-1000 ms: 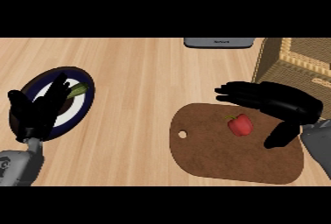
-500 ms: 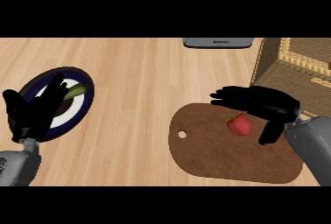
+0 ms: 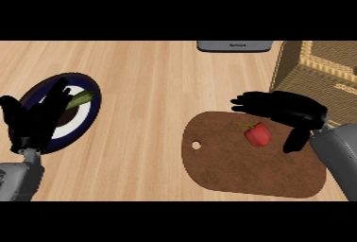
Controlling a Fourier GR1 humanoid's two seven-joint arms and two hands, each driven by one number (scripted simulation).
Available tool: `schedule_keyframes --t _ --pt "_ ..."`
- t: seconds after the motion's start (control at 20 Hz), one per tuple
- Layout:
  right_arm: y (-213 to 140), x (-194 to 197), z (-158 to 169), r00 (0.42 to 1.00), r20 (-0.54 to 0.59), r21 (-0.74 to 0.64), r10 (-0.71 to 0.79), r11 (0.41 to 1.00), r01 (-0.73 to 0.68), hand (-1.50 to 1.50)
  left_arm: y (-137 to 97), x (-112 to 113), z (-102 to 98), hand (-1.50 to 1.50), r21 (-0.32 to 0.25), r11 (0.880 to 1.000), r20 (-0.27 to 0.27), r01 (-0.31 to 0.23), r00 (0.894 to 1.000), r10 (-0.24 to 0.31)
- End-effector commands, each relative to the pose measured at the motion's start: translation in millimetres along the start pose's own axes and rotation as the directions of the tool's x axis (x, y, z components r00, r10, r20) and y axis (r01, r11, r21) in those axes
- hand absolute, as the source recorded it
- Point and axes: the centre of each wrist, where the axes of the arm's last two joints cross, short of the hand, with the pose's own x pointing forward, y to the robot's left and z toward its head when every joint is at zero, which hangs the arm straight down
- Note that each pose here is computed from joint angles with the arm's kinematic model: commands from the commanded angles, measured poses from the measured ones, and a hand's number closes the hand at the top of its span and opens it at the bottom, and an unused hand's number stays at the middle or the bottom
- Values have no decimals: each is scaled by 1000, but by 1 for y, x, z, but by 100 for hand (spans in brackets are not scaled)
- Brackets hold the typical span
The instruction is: Pick the bell pepper from the cutting board and place it in the basket
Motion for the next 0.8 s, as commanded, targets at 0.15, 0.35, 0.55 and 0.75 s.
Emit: schedule_keyframes --t 0.15,0.35,0.55,0.75 --pt "21 -13 -8 994 99 50 -34 998 29 -150 -6 0 4 0 -1 1000 -7 12 1000 -12" --pt "3 -21 -3 998 67 51 -15 999 12 -150 -5 -31 -12 0 -16 1000 -13 0 1000 0" --pt "39 -4 0 999 32 60 44 997 -46 -150 0 -5 -2 0 14 1000 4 10 1000 -10" --pt "38 -12 -21 997 17 58 71 996 -72 -150 -10 1 -6 0 8 1000 1 2 1000 -2"
